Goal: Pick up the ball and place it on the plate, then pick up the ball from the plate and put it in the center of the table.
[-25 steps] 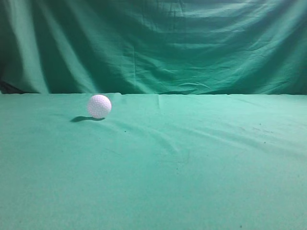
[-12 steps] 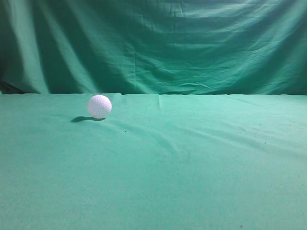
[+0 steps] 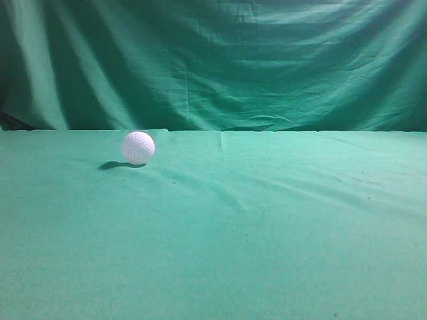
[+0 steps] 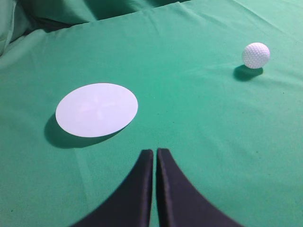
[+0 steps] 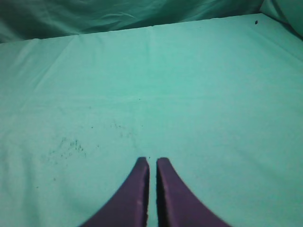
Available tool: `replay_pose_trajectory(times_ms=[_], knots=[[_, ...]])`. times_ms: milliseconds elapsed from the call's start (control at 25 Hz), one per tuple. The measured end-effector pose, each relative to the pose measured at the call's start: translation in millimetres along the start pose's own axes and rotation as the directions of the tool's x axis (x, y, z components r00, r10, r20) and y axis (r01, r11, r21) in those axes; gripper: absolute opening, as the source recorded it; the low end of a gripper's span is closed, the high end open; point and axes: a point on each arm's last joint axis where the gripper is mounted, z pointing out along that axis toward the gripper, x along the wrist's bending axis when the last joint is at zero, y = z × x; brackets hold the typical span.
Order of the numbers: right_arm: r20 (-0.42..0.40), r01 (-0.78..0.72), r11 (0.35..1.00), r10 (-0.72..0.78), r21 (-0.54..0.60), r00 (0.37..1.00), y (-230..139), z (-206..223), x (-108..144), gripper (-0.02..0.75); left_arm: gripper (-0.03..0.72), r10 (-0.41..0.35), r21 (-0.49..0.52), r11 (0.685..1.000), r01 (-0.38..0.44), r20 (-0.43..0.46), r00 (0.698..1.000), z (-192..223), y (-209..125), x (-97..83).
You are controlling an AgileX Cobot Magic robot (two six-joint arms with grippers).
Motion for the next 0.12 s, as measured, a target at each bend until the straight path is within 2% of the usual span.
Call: replay_pose_trajectory(times_ms=[120], knots=[[0.0, 0.0, 1.0, 0.0, 0.0, 1.0, 0.0, 0.0, 0.0, 0.049, 0.0, 0.0, 0.0, 1.0, 0.0, 0.0, 1.0, 0.0, 0.0, 0.0]])
